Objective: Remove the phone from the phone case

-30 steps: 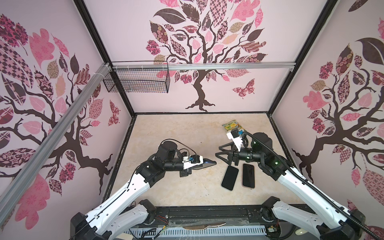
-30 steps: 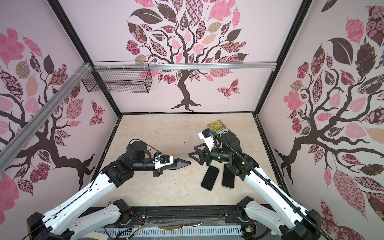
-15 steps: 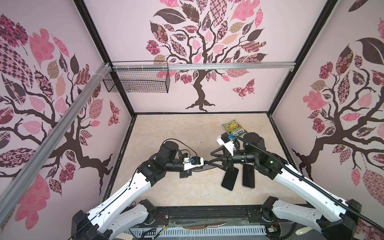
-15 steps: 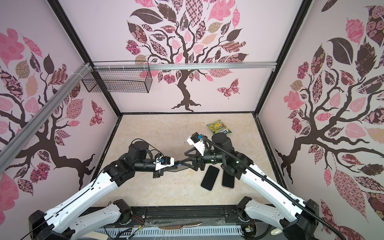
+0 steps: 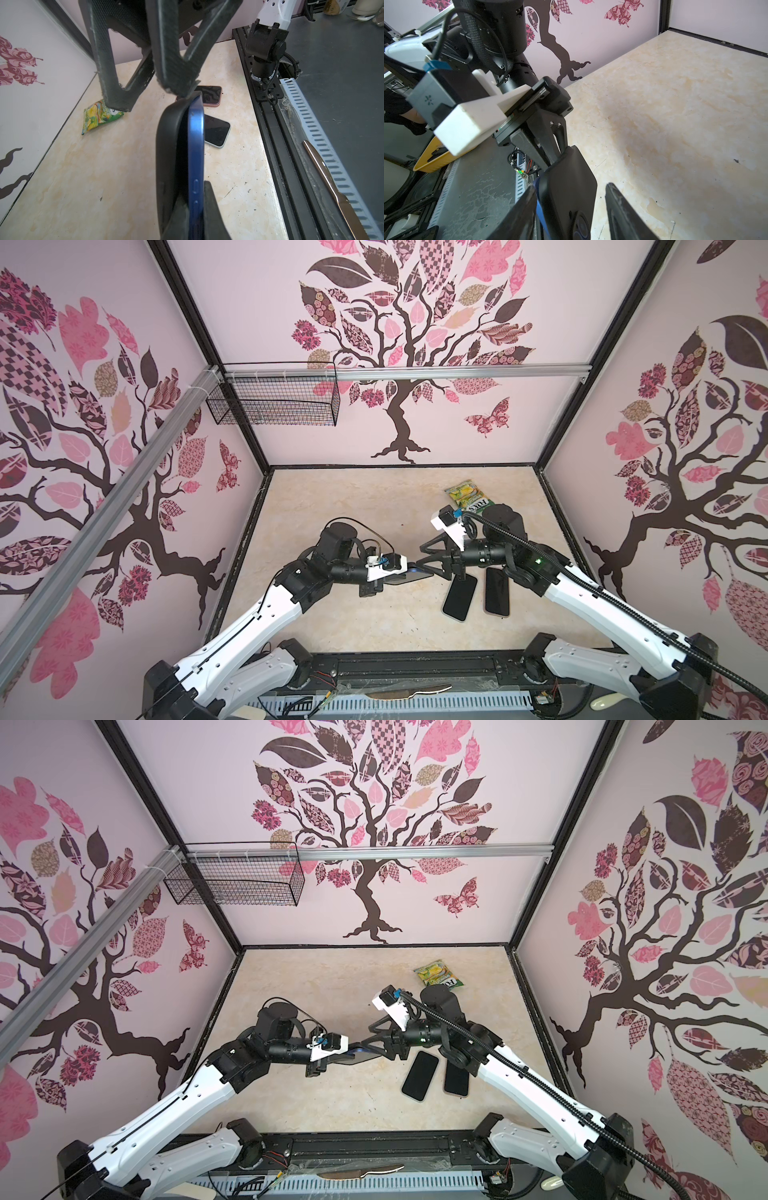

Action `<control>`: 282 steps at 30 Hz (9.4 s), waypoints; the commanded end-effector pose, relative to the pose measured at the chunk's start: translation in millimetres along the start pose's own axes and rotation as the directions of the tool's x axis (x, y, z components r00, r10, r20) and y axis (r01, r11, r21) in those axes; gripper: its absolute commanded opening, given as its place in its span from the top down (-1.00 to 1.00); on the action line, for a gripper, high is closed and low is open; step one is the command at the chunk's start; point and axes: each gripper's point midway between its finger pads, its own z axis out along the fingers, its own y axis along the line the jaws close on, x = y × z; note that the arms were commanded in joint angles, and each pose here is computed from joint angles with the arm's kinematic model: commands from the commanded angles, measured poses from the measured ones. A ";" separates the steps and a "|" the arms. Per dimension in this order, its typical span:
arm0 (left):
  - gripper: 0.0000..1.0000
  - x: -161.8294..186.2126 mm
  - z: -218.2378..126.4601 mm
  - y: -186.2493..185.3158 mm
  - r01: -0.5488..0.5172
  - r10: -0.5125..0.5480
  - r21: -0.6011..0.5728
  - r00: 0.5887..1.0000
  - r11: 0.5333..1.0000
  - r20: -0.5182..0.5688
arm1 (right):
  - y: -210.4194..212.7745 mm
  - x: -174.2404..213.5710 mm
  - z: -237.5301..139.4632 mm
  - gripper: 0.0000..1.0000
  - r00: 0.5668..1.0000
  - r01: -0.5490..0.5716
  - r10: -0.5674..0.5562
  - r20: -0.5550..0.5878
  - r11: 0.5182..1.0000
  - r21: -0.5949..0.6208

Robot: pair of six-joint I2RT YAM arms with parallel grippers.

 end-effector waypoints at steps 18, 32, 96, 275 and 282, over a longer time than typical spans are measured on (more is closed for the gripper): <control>1.00 -26.0 -3.5 1.9 -0.055 0.055 -0.005 0.996 0.998 0.074 | -32.5 20.6 9.5 0.02 0.997 -0.015 0.025 -0.066 0.989 0.146; 1.00 -31.2 -2.2 -3.4 -0.067 0.067 0.006 0.994 0.998 0.086 | -54.5 37.2 7.7 0.08 0.993 0.009 0.022 -0.115 0.964 0.267; 1.00 -38.4 -9.5 -0.2 -0.168 0.168 -0.029 0.986 0.985 0.017 | -28.3 36.7 8.6 -0.01 0.967 0.236 -0.212 -0.144 0.954 0.184; 1.00 195.0 -8.7 61.9 0.904 -0.991 -0.419 -0.040 -0.089 0.125 | -127.2 93.4 38.0 1.00 0.609 -0.787 0.788 0.095 0.584 0.201; 1.00 210.9 -8.4 64.4 0.884 -0.989 -0.454 -0.060 -0.116 0.136 | -133.7 101.2 47.2 1.00 0.573 -0.811 0.815 0.082 0.550 0.197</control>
